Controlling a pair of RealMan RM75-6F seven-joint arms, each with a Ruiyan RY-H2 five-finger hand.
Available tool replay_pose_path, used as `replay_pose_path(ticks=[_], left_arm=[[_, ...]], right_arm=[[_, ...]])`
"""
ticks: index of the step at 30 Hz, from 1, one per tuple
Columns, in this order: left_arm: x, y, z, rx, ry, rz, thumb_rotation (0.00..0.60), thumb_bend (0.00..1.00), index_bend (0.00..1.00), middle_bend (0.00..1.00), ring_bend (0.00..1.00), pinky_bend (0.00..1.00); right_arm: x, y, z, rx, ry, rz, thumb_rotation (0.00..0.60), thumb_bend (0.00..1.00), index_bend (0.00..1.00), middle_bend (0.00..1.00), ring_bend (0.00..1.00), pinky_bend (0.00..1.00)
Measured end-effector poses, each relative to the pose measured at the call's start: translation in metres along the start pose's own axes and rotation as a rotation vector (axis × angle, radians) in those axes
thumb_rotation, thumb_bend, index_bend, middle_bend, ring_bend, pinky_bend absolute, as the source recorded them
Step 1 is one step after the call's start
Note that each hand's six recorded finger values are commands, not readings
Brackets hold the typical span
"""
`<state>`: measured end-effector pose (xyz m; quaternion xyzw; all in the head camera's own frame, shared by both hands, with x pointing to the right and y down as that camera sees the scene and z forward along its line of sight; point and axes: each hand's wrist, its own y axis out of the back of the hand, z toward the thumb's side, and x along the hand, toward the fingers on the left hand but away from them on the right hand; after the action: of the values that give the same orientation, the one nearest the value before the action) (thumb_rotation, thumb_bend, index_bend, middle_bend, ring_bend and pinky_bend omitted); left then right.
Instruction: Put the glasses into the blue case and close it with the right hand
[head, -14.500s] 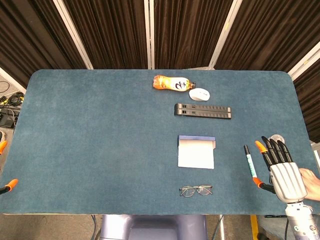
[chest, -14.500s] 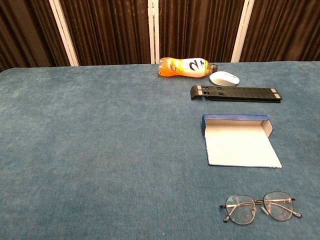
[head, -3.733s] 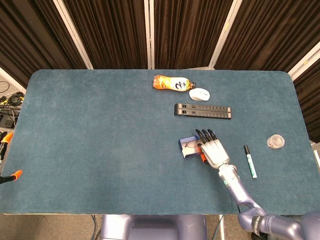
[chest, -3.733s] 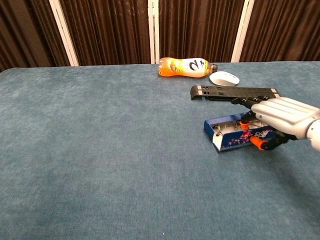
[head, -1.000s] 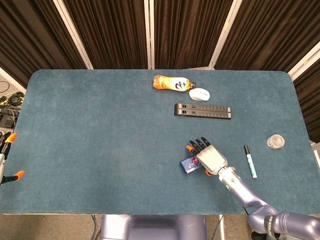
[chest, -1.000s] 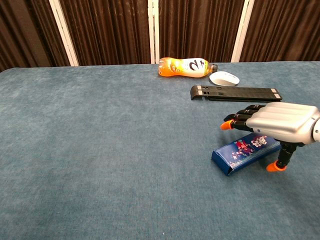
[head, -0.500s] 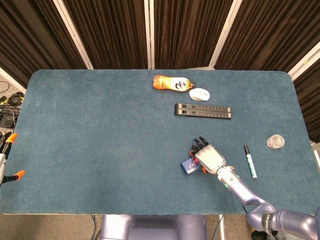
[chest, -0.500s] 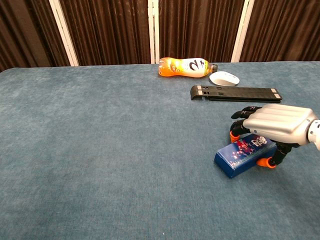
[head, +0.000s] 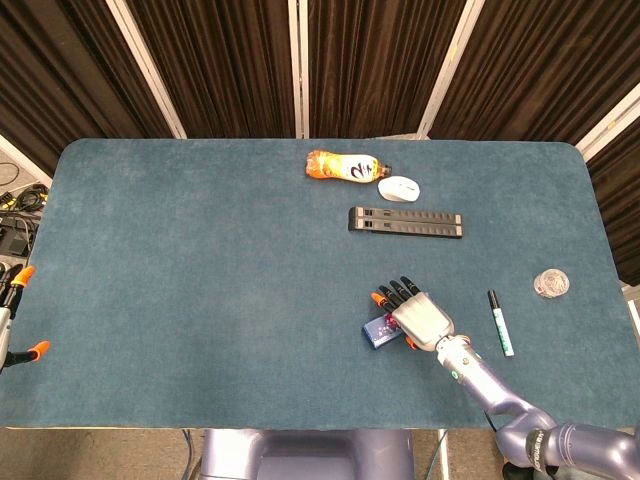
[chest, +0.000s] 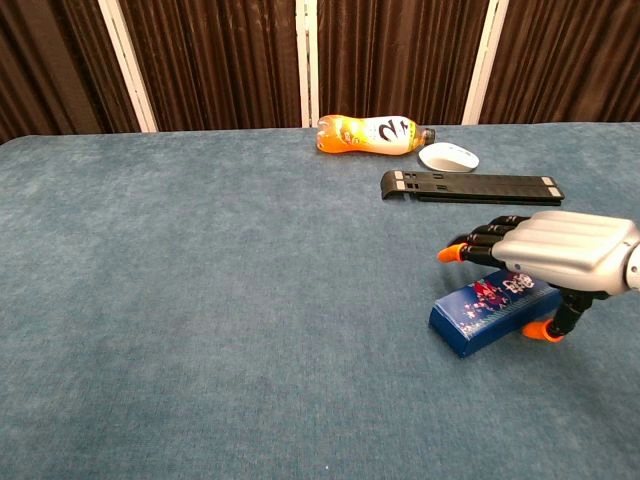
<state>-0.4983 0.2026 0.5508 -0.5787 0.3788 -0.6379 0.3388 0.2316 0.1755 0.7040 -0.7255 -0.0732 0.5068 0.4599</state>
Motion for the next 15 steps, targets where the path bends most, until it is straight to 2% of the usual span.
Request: replay_pose_path(ticks=[5,8,10,15], left_arm=[[-0.003,0.004,0.0,-0.011,-0.007,0.013,0.6,0.0,0.0,0.0,0.0,0.0],[-0.005,0.009,0.001,-0.014,-0.017,0.034,0.6,0.0,0.0,0.0,0.0,0.0],[-0.007,0.012,0.0,-0.012,-0.02,0.052,0.6,0.0,0.0,0.0,0.0,0.0],[-0.01,0.015,0.002,-0.021,-0.043,0.074,0.6,0.0,0.0,0.0,0.0,0.0]], right_arm=[[0.015,0.014,-0.003,-0.009,-0.018,-0.044,0.6,0.13,0.0,0.0,0.0,0.0],[0.03,0.028,-0.012,-0.02,-0.045,-0.102,0.6,0.04,0.0,0.0,0.0,0.0],[0.043,0.039,-0.021,-0.022,-0.069,-0.166,0.6,0.0,0.0,0.0,0.0,0.0],[0.083,0.06,-0.048,-0.095,-0.146,-0.343,0.6,0.0,0.0,0.0,0.0,0.0]])
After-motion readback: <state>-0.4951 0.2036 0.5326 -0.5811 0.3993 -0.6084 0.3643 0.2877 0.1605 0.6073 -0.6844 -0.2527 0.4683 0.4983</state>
